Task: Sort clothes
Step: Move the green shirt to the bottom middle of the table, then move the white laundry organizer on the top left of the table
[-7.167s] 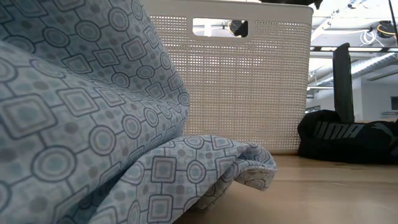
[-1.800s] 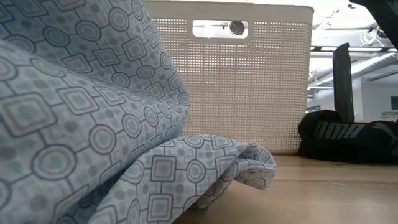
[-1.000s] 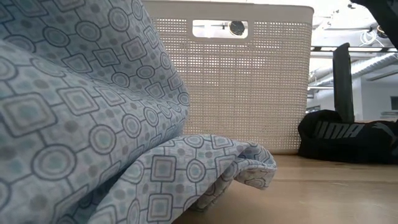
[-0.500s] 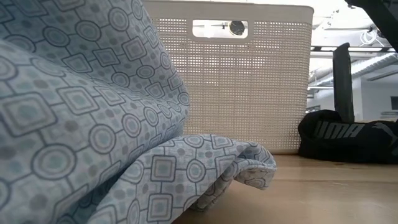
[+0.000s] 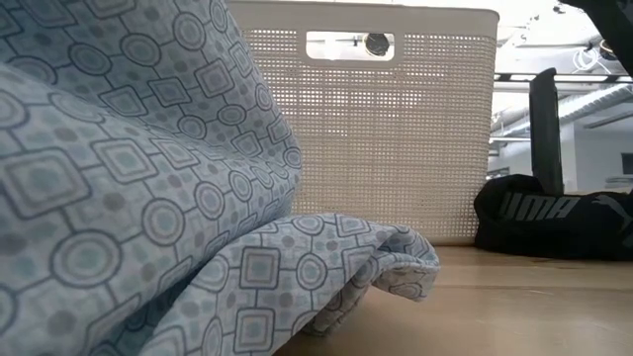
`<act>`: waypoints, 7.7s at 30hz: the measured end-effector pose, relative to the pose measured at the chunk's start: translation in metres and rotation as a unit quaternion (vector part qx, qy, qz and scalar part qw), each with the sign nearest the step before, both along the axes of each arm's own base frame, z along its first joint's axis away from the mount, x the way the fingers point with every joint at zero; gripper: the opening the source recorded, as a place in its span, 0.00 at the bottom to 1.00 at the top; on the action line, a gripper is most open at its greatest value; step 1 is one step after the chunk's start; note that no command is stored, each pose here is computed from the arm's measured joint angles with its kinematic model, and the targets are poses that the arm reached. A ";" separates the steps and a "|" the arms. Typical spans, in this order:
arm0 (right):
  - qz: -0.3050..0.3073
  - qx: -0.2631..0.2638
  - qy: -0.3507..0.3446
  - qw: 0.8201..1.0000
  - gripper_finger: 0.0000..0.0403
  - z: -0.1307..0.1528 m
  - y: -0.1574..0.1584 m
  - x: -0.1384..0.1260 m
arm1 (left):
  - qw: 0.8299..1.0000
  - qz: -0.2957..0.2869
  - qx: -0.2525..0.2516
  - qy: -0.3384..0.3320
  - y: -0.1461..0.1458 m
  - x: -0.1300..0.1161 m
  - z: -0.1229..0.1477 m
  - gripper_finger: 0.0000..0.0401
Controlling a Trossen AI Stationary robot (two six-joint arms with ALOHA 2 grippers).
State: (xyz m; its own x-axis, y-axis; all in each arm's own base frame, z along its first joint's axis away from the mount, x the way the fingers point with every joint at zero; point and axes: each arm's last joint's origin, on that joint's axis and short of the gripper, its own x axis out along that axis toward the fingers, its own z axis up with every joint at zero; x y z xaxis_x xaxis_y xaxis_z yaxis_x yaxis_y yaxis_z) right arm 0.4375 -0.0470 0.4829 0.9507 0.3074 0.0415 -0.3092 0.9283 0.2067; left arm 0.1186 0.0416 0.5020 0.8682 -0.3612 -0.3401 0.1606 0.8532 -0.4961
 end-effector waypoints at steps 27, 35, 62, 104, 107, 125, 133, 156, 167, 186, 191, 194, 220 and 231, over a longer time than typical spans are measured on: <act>0.111 -0.063 -0.323 0.938 0.00 0.173 0.076 -0.303 | 0.938 0.208 0.194 -0.196 -0.015 -0.048 0.043 0.40; -0.063 -0.021 -0.090 0.994 0.00 0.134 0.087 -0.265 | 0.943 0.210 0.182 -0.181 -0.008 -0.037 0.041 0.40; -0.025 -0.016 -0.110 0.993 0.00 0.138 0.147 -0.290 | 0.933 0.248 0.213 -0.150 0.005 -0.019 0.037 0.40; -0.091 0.375 0.455 0.803 0.00 -0.070 0.228 -0.234 | 0.936 0.243 0.220 -0.128 0.021 0.010 0.032 0.40; -0.116 0.403 0.512 0.749 0.00 -0.099 0.227 -0.235 | 0.937 0.242 0.219 -0.125 0.023 0.014 0.031 0.40; -0.103 0.449 0.692 0.556 0.04 -0.125 0.240 -0.245 | 0.941 0.243 0.204 -0.120 0.024 0.016 0.030 0.40; -0.126 0.462 0.655 0.585 0.05 -0.126 0.222 -0.229 | 0.940 0.242 0.207 -0.120 0.024 0.016 0.030 0.40; -0.236 0.378 0.601 0.663 0.57 -0.122 0.112 -0.220 | 0.977 0.127 0.155 -0.076 0.021 0.033 0.014 0.40; -0.411 0.310 0.519 0.683 0.35 -0.108 0.055 -0.266 | 0.969 0.211 0.091 0.088 0.037 0.067 -0.019 0.40; -0.214 0.280 0.632 0.690 0.00 -0.191 0.030 -0.215 | 0.933 0.317 0.100 0.140 0.040 0.066 -0.025 0.40; -0.208 0.309 0.568 0.734 0.00 -0.188 0.015 -0.202 | 0.927 0.328 0.102 0.148 0.040 0.065 -0.026 0.40; -0.216 0.314 0.541 0.749 0.00 -0.189 0.002 -0.195 | 0.927 0.329 0.103 0.150 0.040 0.065 -0.026 0.40; -0.126 0.245 0.336 0.900 0.00 -0.209 -0.083 -0.094 | 0.907 0.375 0.113 0.152 0.044 0.064 -0.025 0.40; -0.178 0.191 0.338 0.904 0.00 -0.187 -0.083 -0.101 | 0.904 0.377 0.086 0.181 0.042 0.061 -0.030 0.40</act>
State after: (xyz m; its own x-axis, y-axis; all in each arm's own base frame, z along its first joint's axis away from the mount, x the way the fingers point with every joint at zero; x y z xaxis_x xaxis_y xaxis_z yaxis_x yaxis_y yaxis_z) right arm 0.3369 -0.1295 0.2956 0.8345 0.0628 -0.5475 0.3121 0.7649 0.5634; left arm 0.1797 0.0834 0.4719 0.6666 0.3724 -0.6457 -0.6453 0.7220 -0.2497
